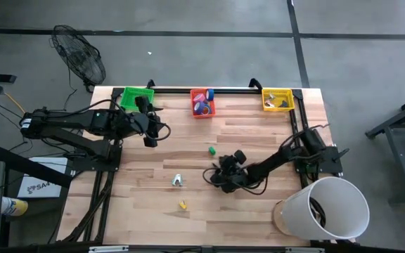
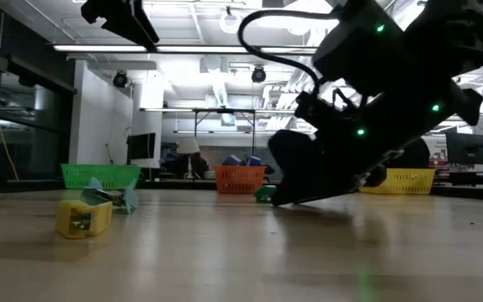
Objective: Pick and place Stapler, Stapler remover, tape
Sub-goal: Put the green stapler into the green bin
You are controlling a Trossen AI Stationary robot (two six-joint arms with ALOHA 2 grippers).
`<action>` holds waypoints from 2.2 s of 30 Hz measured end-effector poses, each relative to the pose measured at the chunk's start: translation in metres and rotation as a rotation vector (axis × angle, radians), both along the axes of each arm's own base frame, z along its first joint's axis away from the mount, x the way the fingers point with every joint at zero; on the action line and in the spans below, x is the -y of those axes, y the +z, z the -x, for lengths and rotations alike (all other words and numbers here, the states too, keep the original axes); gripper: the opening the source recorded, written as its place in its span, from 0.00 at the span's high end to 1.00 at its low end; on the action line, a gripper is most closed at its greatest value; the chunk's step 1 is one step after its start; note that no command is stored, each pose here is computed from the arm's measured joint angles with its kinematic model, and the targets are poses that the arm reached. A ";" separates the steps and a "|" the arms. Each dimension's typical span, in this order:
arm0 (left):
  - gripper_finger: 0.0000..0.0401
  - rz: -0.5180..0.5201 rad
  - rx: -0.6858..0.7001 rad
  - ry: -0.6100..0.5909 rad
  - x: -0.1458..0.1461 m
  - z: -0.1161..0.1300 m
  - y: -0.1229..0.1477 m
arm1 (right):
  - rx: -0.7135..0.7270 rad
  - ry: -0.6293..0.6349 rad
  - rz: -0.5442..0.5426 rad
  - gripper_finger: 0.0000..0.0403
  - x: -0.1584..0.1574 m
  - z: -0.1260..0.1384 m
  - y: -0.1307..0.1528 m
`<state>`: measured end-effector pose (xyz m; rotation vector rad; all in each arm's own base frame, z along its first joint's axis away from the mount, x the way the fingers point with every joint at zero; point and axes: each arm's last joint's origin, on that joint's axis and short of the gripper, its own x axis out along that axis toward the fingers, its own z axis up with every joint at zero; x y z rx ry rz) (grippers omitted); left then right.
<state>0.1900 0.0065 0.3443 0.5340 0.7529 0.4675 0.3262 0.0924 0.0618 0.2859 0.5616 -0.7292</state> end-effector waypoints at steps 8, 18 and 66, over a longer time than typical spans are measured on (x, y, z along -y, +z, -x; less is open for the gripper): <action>0.33 0.001 -0.001 -0.001 0.000 0.000 0.000 | 0.015 -0.098 0.025 0.51 0.008 -0.012 -0.006; 0.33 -0.001 -0.023 -0.001 0.000 0.001 -0.002 | -0.003 -0.140 0.021 0.51 0.032 -0.018 -0.006; 0.33 0.002 -0.044 -0.056 0.001 0.001 -0.002 | 0.042 0.161 -0.095 0.84 0.054 -0.030 0.062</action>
